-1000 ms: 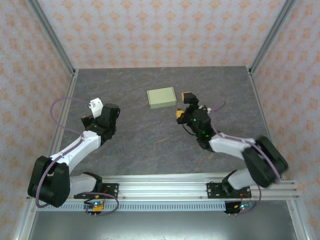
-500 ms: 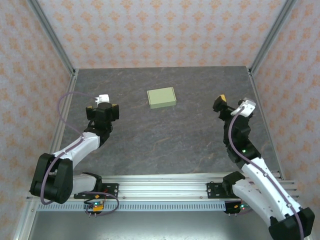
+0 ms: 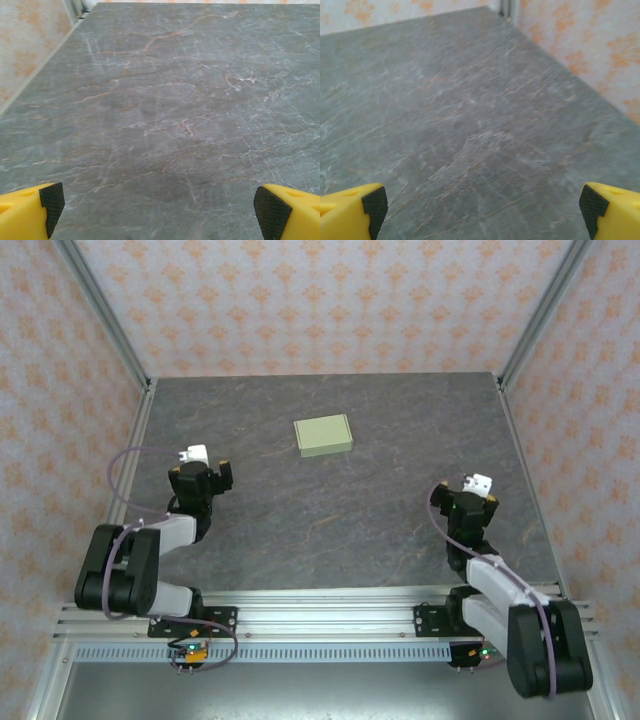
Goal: Fold the paper box
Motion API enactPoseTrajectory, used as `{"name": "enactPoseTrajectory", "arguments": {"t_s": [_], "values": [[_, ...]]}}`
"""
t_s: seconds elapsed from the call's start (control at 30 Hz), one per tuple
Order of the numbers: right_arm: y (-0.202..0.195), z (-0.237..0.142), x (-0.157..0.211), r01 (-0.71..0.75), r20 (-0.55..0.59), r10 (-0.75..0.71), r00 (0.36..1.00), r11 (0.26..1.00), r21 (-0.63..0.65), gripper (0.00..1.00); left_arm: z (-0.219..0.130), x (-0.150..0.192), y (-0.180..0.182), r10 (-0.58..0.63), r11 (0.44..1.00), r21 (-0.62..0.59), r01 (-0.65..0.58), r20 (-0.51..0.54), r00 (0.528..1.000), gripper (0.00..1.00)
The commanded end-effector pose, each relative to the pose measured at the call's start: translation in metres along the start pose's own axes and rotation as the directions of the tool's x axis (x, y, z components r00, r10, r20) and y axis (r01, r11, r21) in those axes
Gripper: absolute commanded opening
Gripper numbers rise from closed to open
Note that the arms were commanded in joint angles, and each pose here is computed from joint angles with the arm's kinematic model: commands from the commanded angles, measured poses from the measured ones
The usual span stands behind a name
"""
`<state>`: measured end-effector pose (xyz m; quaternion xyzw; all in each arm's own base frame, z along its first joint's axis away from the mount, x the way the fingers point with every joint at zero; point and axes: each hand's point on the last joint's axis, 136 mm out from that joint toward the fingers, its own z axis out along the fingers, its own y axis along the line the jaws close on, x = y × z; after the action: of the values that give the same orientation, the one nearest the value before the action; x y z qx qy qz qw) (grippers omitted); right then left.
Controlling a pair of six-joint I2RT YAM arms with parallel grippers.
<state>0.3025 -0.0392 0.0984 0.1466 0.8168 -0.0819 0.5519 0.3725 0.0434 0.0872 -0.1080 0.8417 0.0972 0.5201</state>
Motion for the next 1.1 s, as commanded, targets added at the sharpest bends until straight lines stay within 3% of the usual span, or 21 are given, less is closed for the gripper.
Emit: {"name": "enactPoseTrajectory", "arguments": {"t_s": [0.0, 0.43, 0.5, 0.57, 0.63, 1.07], "values": [[0.022, 0.011, -0.042, -0.017, 0.132, 0.033, 0.991, 0.993, -0.116, 0.99, 0.009, -0.014, -0.017, -0.019, 0.995, 0.101, 0.01, 0.085, 0.996, 1.0], [0.035, 0.07, -0.026, -0.049, 0.088, 0.061, 0.994, 0.99, -0.13, 0.99, 0.011, -0.013, -0.02, 0.0, 0.994, 0.11, -0.006, 0.056, 0.998, 1.0], [0.038, 0.075, -0.02, -0.021, -0.014, 0.019, 1.0, 0.993, -0.115, 0.99, 0.011, -0.013, -0.02, 0.005, 0.994, 0.105, -0.011, 0.056, 0.998, 1.0], [0.044, 0.081, -0.021, 0.001, 0.004, 0.0, 1.0, 0.993, -0.117, 0.99, 0.011, -0.013, -0.021, 0.011, 0.995, 0.098, -0.017, 0.058, 0.998, 1.0], [0.04, 0.081, -0.02, -0.002, -0.038, -0.001, 0.999, 0.996, -0.087, 0.99, 0.01, -0.013, -0.022, 0.02, 0.995, 0.093, -0.026, 0.058, 0.998, 1.0], [0.039, 0.08, -0.021, -0.004, -0.021, 0.002, 1.0, 0.996, -0.089, 0.99, 0.01, -0.013, -0.023, 0.022, 0.995, 0.093, -0.028, 0.059, 0.998, 1.0]]}}
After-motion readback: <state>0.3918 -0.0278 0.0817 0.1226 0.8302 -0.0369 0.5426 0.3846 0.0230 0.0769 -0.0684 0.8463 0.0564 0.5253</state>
